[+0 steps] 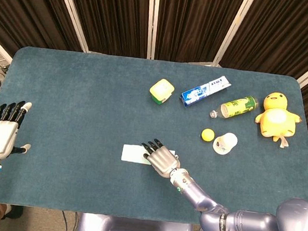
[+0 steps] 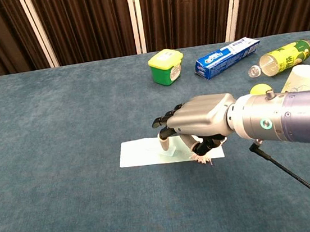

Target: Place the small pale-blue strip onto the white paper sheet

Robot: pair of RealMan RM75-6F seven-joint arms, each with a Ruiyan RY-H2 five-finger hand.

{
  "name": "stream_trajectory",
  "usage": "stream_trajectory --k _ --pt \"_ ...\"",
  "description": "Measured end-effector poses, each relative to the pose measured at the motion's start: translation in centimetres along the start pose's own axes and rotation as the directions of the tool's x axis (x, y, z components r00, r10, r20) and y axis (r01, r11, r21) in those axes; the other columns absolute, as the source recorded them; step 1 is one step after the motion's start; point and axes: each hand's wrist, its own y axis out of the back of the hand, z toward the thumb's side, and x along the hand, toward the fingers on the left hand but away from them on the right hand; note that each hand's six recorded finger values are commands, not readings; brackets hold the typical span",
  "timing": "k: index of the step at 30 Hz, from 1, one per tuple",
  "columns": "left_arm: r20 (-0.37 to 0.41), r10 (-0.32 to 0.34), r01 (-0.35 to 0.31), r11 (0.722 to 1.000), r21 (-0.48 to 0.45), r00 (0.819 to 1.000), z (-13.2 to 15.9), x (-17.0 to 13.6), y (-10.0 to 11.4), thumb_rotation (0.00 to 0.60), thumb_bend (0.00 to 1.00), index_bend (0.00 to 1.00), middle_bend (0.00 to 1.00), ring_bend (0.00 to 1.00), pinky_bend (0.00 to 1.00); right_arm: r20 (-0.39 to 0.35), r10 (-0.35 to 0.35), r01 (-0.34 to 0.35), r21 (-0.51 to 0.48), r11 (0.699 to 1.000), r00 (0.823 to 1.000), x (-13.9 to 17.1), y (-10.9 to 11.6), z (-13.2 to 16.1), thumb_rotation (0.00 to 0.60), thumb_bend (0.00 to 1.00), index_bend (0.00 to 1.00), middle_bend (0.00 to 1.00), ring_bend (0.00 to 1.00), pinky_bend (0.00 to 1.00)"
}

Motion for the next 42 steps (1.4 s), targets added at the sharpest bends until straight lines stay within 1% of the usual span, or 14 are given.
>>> stream_trajectory --k 6,14,35,42 --pt "0.002 0.005 -0.005 1.0 -0.003 1.0 0.0 0.0 0.1 0.6 0.0 0.0 0.0 0.0 0.0 0.012 -0.013 0.012 0.023 1.0 1.0 -0.2 0.2 0.0 0.6 1.0 0.31 0.0 0.0 0.0" --pt "0.004 0.002 -0.002 1.0 -0.006 1.0 0.1 0.1 0.2 0.6 0.0 0.0 0.0 0.0 0.0 0.024 0.0 -0.001 0.059 0.998 1.0 -0.1 -0.3 -0.4 0.6 1.0 0.34 0.0 0.0 0.0" --pt "0.011 -0.002 0.003 1.0 -0.012 1.0 0.2 0.1 0.2 0.6 0.0 0.0 0.0 0.0 0.0 0.019 0.017 -0.019 0.073 0.997 1.0 0.4 -1.3 -0.5 0.6 1.0 0.36 0.0 0.0 0.0" --pt "0.007 0.003 -0.002 1.0 -0.024 1.0 0.0 0.1 0.4 0.6 0.0 0.0 0.0 0.0 0.0 0.038 0.012 -0.015 0.08 0.997 0.999 0.2 -1.3 -1.1 0.6 1.0 0.36 0.0 0.0 0.0"
